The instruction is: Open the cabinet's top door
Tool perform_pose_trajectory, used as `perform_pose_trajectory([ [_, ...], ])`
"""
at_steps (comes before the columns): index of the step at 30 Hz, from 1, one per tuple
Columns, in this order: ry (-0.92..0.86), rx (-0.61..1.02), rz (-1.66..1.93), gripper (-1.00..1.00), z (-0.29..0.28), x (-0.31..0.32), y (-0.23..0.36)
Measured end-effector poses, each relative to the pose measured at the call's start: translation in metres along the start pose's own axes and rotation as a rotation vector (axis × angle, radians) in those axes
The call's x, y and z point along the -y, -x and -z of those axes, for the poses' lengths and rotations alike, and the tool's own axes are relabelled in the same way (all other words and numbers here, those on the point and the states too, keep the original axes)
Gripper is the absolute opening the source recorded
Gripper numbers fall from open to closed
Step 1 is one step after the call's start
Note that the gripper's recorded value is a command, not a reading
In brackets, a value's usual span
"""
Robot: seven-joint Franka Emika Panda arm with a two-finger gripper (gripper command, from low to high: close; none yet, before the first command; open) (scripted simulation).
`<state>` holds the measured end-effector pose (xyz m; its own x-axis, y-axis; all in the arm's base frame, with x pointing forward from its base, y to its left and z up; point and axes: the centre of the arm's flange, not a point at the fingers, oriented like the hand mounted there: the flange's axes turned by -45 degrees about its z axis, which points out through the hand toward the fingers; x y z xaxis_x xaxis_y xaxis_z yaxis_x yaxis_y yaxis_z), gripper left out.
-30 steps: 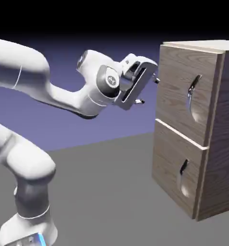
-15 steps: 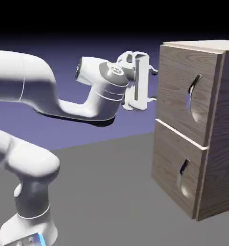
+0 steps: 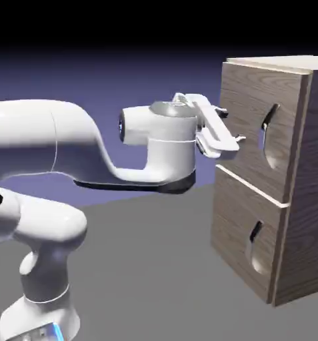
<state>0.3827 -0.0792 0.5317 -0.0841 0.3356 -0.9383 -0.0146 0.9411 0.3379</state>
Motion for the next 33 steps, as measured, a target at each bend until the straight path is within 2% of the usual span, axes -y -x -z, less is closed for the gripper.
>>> perform_pose_trajectory([
  [9,0.034,0.070,0.346,1.00,-0.022,0.040,-0.019],
  [13,0.034,0.070,0.345,1.00,-0.062,0.038,-0.016],
  [14,0.034,0.070,0.346,-1.00,-0.072,0.037,-0.016],
  [33,-0.171,0.106,0.338,-1.00,-0.022,0.007,-0.030],
])
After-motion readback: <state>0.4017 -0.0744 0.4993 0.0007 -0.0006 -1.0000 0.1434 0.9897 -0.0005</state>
